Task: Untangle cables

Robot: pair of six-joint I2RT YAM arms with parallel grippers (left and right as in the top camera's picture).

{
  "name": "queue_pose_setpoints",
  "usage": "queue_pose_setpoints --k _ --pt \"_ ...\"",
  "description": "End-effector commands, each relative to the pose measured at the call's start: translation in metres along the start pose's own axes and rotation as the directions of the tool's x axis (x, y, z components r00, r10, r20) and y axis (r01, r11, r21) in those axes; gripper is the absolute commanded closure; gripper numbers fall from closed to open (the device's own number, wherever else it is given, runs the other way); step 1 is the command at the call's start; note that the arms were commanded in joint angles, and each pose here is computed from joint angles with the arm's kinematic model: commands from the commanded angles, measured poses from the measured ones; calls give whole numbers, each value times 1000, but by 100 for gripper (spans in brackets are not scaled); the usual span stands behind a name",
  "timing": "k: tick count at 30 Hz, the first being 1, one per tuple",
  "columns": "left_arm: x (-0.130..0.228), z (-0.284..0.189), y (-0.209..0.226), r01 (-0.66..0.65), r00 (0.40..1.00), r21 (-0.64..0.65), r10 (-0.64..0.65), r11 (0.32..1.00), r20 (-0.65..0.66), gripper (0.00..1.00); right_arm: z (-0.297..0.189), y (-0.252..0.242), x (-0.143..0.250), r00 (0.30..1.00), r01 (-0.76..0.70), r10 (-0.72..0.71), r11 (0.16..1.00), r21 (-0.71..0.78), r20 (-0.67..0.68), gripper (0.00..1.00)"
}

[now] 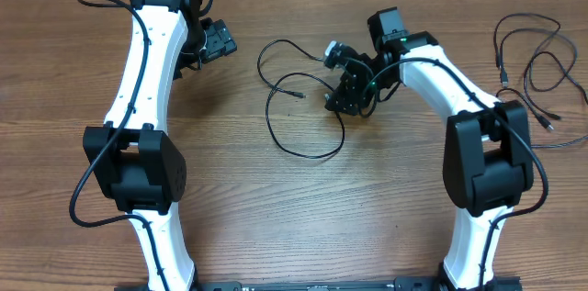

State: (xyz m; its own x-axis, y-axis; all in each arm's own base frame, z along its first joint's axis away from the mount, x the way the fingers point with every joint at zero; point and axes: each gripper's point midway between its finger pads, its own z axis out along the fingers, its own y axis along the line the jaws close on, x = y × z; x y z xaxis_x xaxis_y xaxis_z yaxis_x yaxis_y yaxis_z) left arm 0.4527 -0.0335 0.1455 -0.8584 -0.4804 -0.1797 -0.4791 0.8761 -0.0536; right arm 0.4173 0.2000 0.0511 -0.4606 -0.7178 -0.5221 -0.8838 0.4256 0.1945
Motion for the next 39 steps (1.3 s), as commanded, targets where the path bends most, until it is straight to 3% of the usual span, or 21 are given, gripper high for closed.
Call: queue_pose_setpoints --k 1,3,8,9,18,23,30,36,39 --pt "-6 -5 1 -11 1000 1 11 1000 25 1 22 4 14 999 -19 17 999 -46 -31 26" --pt "-6 -5 1 -11 1000 1 11 1000 25 0 26 3 17 999 -29 27 998 -52 -39 38" --pt "-6 -5 1 -11 1000 1 11 1000 25 0 28 1 18 998 -55 53 997 -45 -43 92" --pt "-6 -5 1 -11 1000 1 11 1000 25 0 28 0 18 997 -62 61 997 -40 -43 96" --pt "-6 -5 1 -11 1000 0 11 1000 25 0 15 -14 23 973 -195 202 979 66 -115 96" --pt "-6 -5 1 -11 1000 1 11 1000 25 0 -26 -11 1 970 -192 206 975 108 -129 96" --pt "-6 -5 1 -11 1000 1 11 1000 25 0 -118 -21 -40 959 -229 271 916 328 -88 96" --pt "-6 -5 1 -11 1000 1 11 1000 25 0 -203 -24 -58 938 -310 346 792 526 32 96" --pt "-6 -5 1 -11 1000 1 11 1000 25 0 -247 -29 -51 901 -403 412 680 613 135 96"
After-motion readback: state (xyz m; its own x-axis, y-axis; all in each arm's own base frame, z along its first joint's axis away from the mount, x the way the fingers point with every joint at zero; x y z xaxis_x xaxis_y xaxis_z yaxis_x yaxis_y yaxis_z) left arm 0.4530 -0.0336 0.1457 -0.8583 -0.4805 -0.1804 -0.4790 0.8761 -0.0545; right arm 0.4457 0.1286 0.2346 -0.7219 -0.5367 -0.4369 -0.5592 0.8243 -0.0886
